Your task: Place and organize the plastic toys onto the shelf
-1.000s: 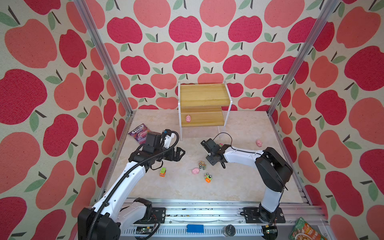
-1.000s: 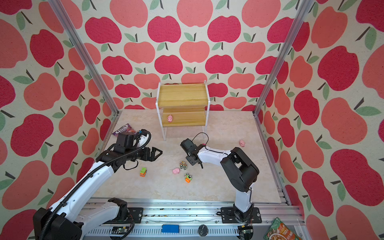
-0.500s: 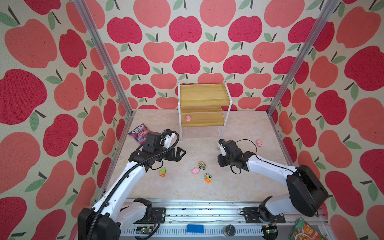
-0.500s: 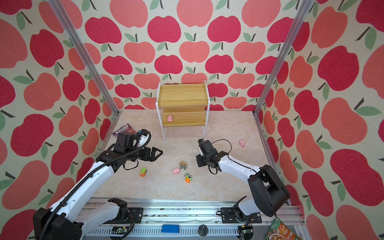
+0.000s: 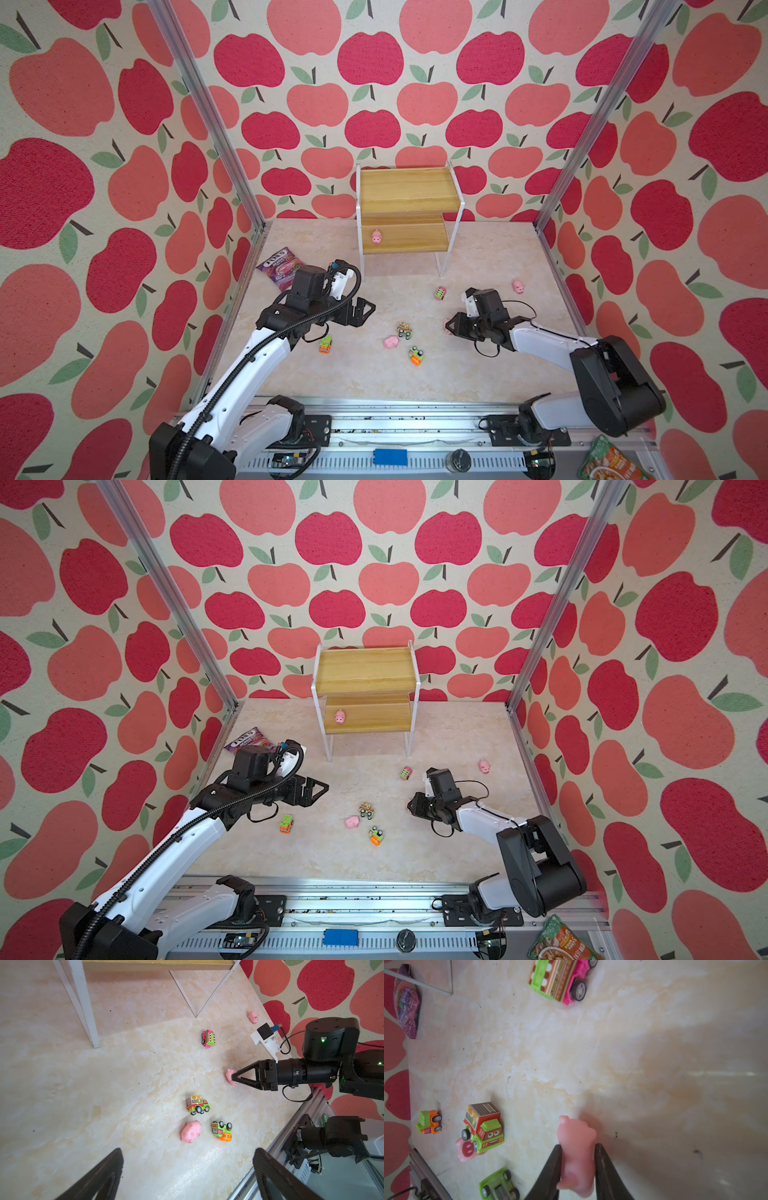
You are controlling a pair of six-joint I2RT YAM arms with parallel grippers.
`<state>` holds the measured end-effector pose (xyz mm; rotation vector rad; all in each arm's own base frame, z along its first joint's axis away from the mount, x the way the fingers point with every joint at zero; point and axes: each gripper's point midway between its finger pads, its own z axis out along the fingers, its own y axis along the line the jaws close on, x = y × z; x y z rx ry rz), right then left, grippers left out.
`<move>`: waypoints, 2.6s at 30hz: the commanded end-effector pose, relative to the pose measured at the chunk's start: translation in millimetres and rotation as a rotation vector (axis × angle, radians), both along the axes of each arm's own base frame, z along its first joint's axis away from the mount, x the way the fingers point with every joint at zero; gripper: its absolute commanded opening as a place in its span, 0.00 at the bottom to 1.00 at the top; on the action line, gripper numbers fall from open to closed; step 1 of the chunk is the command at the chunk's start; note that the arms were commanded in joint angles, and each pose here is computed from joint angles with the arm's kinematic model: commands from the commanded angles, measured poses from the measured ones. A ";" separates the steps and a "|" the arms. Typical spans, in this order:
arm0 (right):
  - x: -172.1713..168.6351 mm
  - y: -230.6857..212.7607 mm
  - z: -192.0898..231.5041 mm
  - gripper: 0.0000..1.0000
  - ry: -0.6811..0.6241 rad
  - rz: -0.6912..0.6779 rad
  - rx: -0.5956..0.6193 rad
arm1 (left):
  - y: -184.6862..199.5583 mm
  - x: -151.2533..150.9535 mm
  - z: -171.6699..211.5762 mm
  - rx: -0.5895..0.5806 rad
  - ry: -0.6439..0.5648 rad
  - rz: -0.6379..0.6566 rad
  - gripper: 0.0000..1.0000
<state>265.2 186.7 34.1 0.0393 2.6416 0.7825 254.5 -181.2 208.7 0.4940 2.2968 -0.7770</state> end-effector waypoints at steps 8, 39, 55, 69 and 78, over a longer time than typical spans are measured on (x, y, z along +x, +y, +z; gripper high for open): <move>-0.9 -47.0 28.3 0.69 -0.088 -0.101 -0.113 | -15.5 -6.7 4.8 0.083 -0.095 -0.045 0.99; -39.5 -21.6 32.3 0.74 -0.714 -0.113 -0.402 | -64.6 -14.2 31.1 0.130 -0.305 -0.217 0.99; -21.3 -11.7 1.6 0.72 -0.680 -0.052 -0.383 | -54.1 -13.8 39.1 0.106 -0.325 -0.190 0.99; -4.5 0.6 17.2 0.33 -0.782 0.008 -0.349 | -52.5 -11.9 35.8 0.101 -0.319 -0.189 0.99; -2.5 21.2 96.1 0.28 -0.807 0.135 -0.296 | -34.0 7.2 40.4 0.086 -0.296 -0.100 0.99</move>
